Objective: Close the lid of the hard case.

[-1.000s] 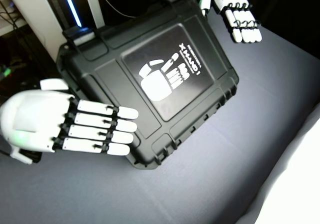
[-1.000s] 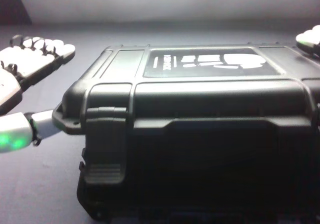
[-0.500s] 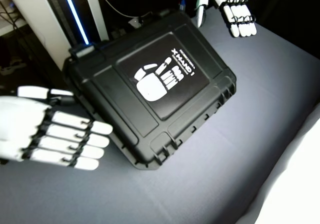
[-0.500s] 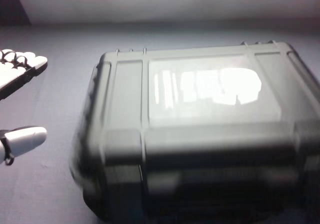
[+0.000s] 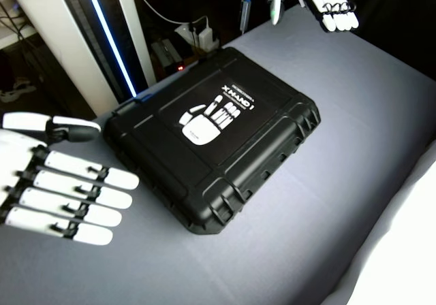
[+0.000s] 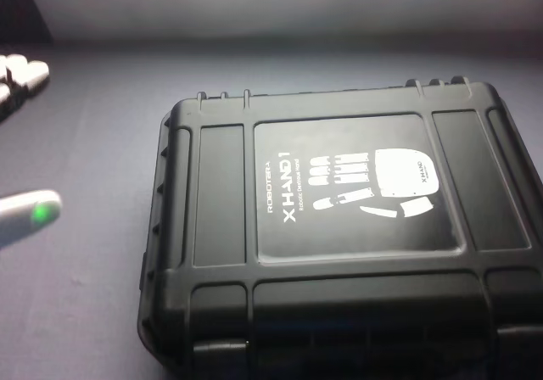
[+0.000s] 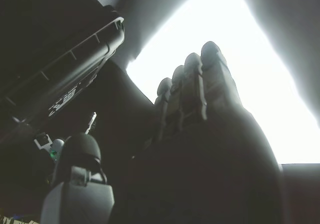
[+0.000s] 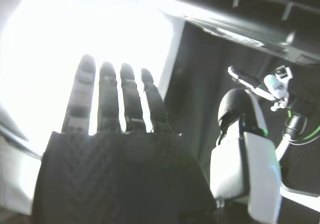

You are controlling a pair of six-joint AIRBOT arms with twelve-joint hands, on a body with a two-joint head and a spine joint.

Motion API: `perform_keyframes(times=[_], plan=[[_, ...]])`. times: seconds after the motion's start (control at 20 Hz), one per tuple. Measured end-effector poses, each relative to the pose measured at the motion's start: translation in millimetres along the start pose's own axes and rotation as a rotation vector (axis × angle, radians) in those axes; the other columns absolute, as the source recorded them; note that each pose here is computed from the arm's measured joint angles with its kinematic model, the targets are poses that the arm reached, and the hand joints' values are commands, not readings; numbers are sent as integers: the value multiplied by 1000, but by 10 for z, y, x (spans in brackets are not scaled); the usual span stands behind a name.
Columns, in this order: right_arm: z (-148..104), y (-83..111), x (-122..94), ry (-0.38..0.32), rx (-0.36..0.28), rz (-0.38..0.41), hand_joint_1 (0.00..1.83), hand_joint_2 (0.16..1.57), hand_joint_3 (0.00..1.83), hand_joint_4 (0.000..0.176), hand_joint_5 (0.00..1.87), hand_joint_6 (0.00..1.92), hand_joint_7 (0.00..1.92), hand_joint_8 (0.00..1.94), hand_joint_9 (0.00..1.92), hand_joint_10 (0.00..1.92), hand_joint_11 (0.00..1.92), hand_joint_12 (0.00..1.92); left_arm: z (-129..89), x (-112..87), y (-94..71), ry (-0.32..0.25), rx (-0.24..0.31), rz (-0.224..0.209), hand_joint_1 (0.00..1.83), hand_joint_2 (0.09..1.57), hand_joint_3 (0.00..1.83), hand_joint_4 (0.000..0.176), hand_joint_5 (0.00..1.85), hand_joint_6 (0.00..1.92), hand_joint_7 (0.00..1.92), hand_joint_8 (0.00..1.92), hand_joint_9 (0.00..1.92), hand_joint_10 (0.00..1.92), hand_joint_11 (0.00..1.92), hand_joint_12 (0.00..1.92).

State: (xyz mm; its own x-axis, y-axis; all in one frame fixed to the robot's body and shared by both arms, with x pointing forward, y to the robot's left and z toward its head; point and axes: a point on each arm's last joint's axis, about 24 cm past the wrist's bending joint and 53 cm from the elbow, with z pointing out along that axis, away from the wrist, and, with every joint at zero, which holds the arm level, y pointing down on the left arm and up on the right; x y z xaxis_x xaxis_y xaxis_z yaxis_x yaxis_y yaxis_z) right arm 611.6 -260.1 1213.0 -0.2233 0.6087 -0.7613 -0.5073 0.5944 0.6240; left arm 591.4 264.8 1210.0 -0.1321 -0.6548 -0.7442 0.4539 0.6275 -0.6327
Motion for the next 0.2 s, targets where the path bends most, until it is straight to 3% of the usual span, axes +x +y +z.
perform_keyframes(times=[0.05, 0.1, 0.15, 0.2], plan=[[28, 43, 39, -17, -25, 23, 218, 1190, 9, 5, 118, 11, 114, 12, 96, 16, 123, 45, 50, -25, -30, -35, 19, -22, 31, 1209, 0, 12, 0, 0, 0, 0, 0, 0, 0, 0], [46, 86, 63, -26, -45, 36, 218, 1190, 9, 5, 118, 11, 114, 12, 96, 16, 123, 45, 95, -24, -56, -51, 33, -37, 31, 1209, 0, 12, 0, 0, 0, 0, 0, 0, 0, 0], [63, 161, 82, -44, -80, 55, 390, 1229, 13, 46, 116, 4, 90, 2, 60, 1, 60, 19, 155, -8, -125, -66, 65, -57, 33, 1233, 4, 0, 0, 0, 0, 0, 0, 0, 0, 0], [77, 216, 72, -60, -107, 63, 561, 1231, 7, 0, 110, 2, 75, 2, 55, 1, 65, 22, 186, 15, -183, -70, 87, -70, 6, 1225, 0, 0, 0, 0, 0, 0, 0, 0, 0, 0]])
